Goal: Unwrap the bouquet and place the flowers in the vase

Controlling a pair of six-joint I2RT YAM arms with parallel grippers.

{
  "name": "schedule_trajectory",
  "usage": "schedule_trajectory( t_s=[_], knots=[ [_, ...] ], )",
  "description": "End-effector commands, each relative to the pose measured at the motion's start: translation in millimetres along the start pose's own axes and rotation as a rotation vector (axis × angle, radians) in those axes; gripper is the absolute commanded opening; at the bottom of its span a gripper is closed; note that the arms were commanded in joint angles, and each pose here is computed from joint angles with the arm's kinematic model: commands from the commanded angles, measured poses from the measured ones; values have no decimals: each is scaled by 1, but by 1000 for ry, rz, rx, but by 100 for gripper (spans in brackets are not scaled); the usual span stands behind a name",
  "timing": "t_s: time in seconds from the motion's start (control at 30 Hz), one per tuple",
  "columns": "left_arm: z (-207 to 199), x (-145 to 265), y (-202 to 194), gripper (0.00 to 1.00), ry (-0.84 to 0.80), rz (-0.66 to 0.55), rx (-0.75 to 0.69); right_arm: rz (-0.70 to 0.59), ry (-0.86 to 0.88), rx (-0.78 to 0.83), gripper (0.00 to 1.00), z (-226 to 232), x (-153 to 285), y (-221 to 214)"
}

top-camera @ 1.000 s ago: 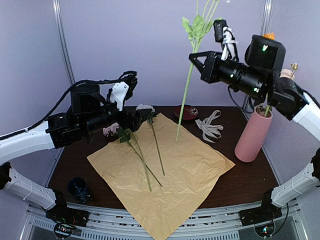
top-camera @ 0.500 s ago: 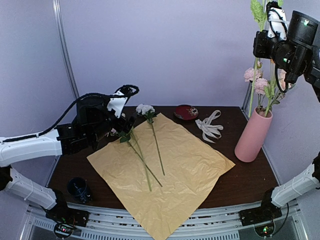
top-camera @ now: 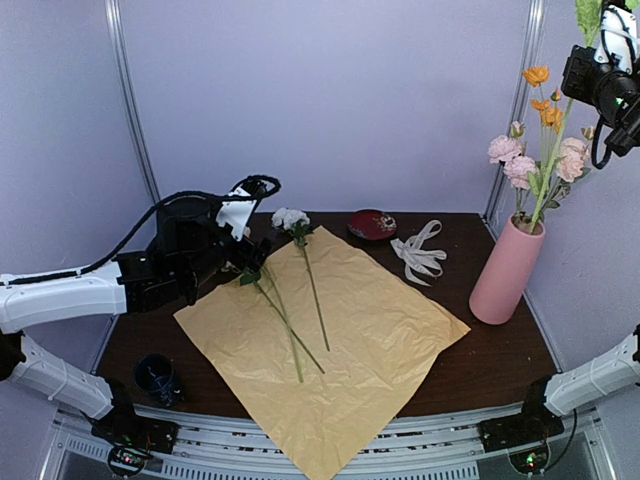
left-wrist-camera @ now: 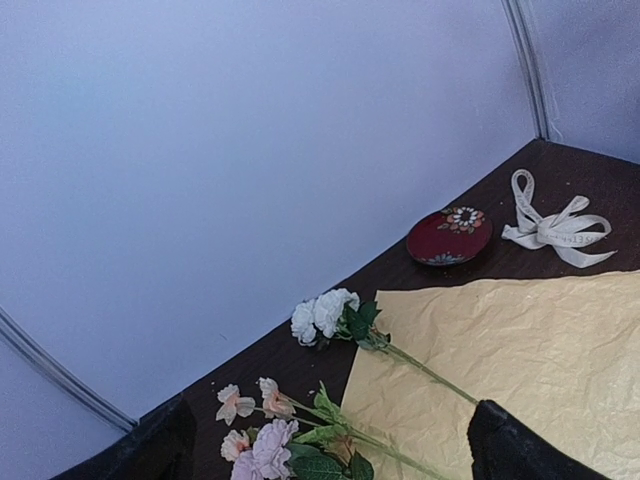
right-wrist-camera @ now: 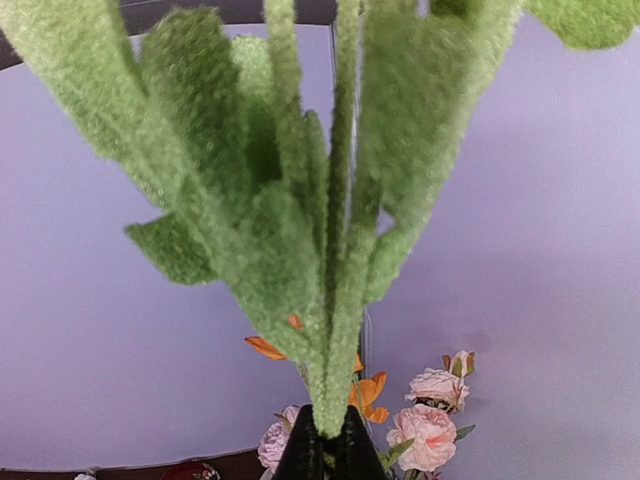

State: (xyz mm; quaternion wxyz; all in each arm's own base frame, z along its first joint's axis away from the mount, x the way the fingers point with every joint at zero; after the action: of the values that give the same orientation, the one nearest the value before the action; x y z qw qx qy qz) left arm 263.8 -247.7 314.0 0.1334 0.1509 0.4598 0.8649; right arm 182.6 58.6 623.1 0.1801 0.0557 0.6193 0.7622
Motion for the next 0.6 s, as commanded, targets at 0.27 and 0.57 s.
schedule_trajectory(
  t_s=[0.27,0.57],
  knots=[
    [2,-2,6,98,3,-33,49,1,-106,32,0,-24,2,-25],
    [-1,-4,4,98,-6,-21,50,-71,-113,-29,0,-29,-8,-29]
  ],
)
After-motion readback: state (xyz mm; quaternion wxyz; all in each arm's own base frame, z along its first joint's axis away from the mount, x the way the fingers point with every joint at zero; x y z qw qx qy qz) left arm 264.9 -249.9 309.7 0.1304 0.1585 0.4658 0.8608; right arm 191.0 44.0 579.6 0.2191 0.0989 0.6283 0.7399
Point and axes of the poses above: each gripper's point midway between its finger pads, its own x axis back along the fingers, its own z axis along the line the jaws close on, y = z × x, the point moved 6 cm from there along x, back along the fingers, and after that the axes turned 9 degrees about -x, right-handed, at the moved point
